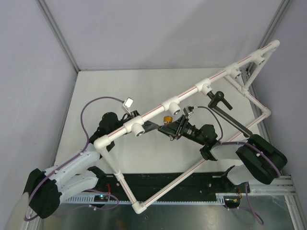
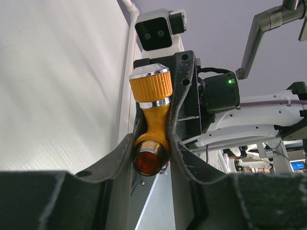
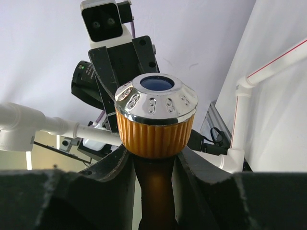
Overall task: Install the water faucets
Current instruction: Pick up the water faucet from the center of the board.
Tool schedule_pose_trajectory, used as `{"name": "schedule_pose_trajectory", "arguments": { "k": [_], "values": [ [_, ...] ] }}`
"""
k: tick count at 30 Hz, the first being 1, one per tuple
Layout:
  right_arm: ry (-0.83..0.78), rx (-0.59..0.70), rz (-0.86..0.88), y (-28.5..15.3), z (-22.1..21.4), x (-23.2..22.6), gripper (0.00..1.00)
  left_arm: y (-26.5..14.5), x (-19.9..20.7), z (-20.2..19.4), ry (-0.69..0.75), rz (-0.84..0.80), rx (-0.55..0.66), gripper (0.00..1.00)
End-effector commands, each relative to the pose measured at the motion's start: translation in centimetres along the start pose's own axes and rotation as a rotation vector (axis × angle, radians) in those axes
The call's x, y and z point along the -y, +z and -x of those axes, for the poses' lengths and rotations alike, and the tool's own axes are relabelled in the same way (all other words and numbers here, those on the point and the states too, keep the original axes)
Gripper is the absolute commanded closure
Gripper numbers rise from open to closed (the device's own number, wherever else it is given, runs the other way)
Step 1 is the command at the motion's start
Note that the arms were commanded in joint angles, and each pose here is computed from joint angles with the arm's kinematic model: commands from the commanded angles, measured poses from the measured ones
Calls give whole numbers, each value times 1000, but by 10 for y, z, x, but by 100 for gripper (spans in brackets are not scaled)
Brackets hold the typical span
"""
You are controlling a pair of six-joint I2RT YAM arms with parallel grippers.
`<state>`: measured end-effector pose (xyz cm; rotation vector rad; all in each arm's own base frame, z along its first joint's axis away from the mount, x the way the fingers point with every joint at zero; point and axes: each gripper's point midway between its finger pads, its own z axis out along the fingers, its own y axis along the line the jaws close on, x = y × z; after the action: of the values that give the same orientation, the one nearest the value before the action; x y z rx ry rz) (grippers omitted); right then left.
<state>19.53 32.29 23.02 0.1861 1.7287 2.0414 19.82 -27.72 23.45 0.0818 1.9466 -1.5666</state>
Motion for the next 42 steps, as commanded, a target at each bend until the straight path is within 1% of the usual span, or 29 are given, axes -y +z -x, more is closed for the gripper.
{"name": "schedule_pose_trajectory", "arguments": {
  "k": [1,4,6,8,9,10,12,13,15,16,17,19,20,21,23,26,27,29,30,31,34,35,37,39,42],
  "values": [
    [-75,-4,154,6,1,-39,69,4,13,0,52,-46,-8,100],
    [-79,-6,164,6,1,-42,73,3,11,-2,52,-43,-12,100],
    [-83,-8,166,5,1,-42,78,3,10,-2,52,-41,-12,100],
    [-84,-13,166,5,0,-42,87,4,9,-2,50,-38,-13,100],
    [-84,-15,166,5,-1,-41,93,4,10,-2,50,-38,-12,98],
    [-86,-19,166,5,-1,-41,97,4,10,-1,51,-38,-11,95],
    [-89,-26,166,4,-3,-41,99,5,10,0,53,-39,-9,80],
    [-89,-29,164,3,-4,-40,100,5,10,2,54,-38,-7,69],
    [-91,-28,161,1,-5,-39,100,4,8,7,53,-36,1,52],
    [-90,-27,155,-1,-6,-37,100,3,7,9,51,-34,7,45],
    [-93,-24,154,-3,-6,-37,100,2,5,14,48,-29,18,34],
    [-100,-20,151,-8,-7,-36,100,-2,3,24,47,-24,41,16],
    [-104,-18,147,-11,-8,-36,100,-4,3,28,51,-25,51,9],
    [-108,-14,141,-13,-8,-35,100,-7,2,34,54,-24,67,5],
    [-116,-7,123,-17,-9,-31,100,-11,2,42,58,-23,87,1],
    [-151,-6,76,-24,-13,-22,100,-17,-2,51,57,-12,111,1],
    [-151,-18,19,-25,-16,-9,100,-19,-5,55,56,-4,124,1],
    [-210,-39,-83,-29,-24,9,100,-24,-10,60,57,11,146,0],
    [-290,-41,-123,-31,-27,12,100,-25,-12,63,60,19,156,0],
    [-344,-46,-242,-36,-34,33,100,-27,-14,65,59,30,160,0],
    [-647,-33,-441,-52,-37,46,100,-30,-18,72,66,64,176,0],
    [-715,-28,-511,-62,-36,53,100,-31,-22,74,69,88,182,0],
    [-805,-22,-594,-79,-32,58,100,-35,-28,81,84,144,201,0],
    [-862,-13,-643,-93,-27,59,100,-41,-31,91,111,200,219,0],
    [-918,13,-666,-106,-20,53,100,-51,-27,107,156,263,240,0]
  ]
}}
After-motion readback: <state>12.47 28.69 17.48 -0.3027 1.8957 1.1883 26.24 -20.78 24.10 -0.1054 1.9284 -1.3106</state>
